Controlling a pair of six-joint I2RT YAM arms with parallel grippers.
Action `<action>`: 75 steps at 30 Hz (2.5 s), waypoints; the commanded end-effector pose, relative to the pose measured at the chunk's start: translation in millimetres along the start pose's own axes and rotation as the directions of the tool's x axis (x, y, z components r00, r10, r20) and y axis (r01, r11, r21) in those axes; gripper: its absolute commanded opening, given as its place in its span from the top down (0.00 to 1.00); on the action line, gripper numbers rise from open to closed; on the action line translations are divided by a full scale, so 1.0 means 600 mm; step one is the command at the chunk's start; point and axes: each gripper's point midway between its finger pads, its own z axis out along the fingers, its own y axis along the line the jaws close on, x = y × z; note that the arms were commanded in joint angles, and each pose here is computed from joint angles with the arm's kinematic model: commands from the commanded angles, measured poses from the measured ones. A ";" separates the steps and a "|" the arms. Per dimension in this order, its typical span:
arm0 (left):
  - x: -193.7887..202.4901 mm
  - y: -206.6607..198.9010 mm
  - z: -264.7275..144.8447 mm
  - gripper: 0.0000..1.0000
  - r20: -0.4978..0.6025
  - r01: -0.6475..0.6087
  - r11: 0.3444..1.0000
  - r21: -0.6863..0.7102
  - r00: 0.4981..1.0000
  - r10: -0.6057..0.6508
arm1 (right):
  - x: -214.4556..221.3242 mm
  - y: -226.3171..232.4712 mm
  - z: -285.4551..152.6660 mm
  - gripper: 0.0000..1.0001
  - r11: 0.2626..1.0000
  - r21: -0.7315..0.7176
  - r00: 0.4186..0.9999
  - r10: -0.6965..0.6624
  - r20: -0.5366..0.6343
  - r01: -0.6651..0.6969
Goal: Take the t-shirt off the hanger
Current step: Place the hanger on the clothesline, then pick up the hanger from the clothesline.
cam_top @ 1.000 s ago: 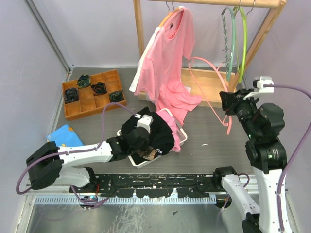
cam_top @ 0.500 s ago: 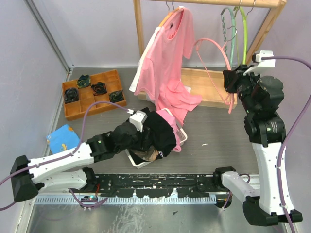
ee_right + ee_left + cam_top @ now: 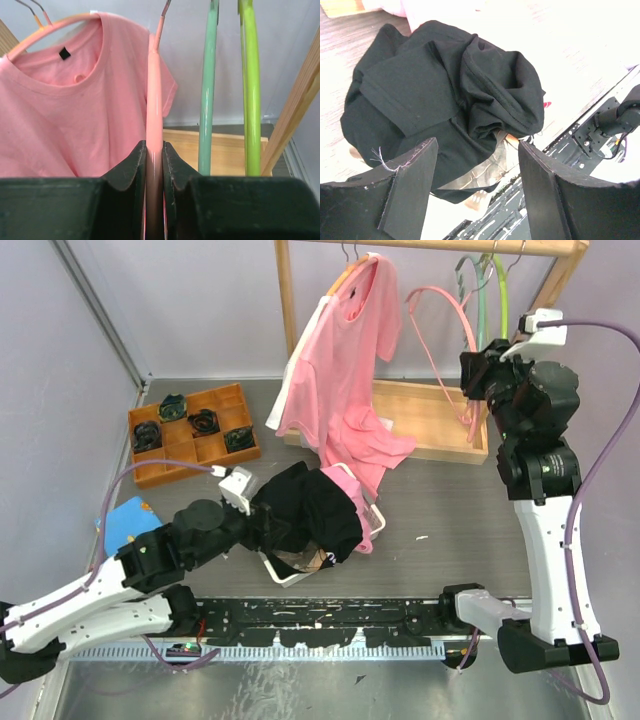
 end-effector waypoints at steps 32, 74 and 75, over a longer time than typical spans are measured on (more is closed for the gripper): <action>-0.087 0.007 -0.075 0.30 0.259 0.059 0.997 0.051 0.963 -0.070 | -0.073 -0.013 0.125 0.81 0.996 0.059 0.989 -0.079 0.125 0.072; -0.183 0.007 -0.095 0.24 0.370 0.034 0.999 -0.028 0.929 -0.021 | -0.067 0.329 0.077 0.31 0.980 -0.130 0.983 0.162 0.083 -0.150; -0.182 0.009 -0.098 0.24 0.373 0.036 0.999 -0.026 0.927 -0.024 | -0.062 0.333 0.082 0.31 0.978 -0.122 0.981 0.181 0.070 -0.172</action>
